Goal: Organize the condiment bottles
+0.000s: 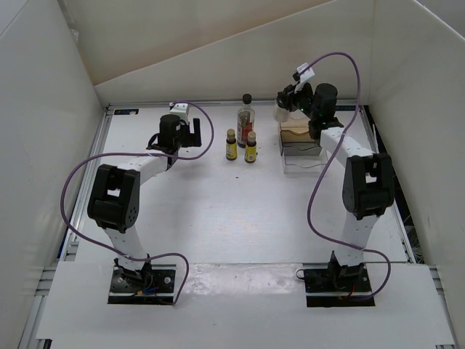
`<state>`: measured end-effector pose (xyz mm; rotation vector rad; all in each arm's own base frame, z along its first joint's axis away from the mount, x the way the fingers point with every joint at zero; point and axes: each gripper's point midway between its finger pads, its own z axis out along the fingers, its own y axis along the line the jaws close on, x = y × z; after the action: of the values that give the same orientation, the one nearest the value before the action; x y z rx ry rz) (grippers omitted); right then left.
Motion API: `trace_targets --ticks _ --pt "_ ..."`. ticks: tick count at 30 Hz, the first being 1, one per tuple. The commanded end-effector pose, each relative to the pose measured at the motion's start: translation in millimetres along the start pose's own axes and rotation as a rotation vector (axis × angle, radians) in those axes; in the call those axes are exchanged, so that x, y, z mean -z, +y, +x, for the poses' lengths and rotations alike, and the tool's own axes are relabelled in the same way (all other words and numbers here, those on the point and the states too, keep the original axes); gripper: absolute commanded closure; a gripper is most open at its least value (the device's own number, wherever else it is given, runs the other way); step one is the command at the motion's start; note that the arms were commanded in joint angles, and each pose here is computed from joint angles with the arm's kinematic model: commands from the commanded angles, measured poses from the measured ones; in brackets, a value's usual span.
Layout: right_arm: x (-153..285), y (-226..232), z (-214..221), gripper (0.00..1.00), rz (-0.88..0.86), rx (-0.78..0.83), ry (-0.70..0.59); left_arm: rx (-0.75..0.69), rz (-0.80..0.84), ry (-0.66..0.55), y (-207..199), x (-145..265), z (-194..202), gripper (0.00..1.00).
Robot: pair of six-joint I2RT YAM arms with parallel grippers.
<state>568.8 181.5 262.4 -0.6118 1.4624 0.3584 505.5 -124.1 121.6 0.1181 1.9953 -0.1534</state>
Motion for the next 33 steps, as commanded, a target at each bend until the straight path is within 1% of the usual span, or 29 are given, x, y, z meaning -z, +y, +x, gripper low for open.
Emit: trace_targets --ticks 1,4,5,6,8,14,15,33 --pt "7 -44 -48 1.0 0.098 0.087 -0.118 0.005 0.021 -0.046 -7 1 -21 0.0" --pt "7 -59 -36 1.0 0.121 0.081 -0.1 -0.003 0.019 -0.04 -6 -2 -20 0.0" --pt "6 -60 -40 1.0 0.124 0.081 -0.109 -0.004 0.019 -0.044 -7 -3 -23 0.0" --pt "4 -66 -30 1.0 0.129 0.07 -0.095 -0.005 0.02 -0.041 -7 -4 -23 0.0" --pt "3 -74 -29 1.0 0.139 0.064 -0.096 -0.007 0.023 -0.04 -9 -6 -22 0.0" --pt "0 -86 -7 1.0 0.152 0.05 -0.061 -0.011 0.02 -0.037 -8 -13 -25 0.0" --pt "0 -85 -5 1.0 0.152 0.044 -0.06 -0.013 0.022 -0.028 -9 -16 -21 0.0" --pt "27 -97 33 1.0 0.211 0.001 -0.039 -0.012 0.032 -0.019 -13 -25 -19 0.0"
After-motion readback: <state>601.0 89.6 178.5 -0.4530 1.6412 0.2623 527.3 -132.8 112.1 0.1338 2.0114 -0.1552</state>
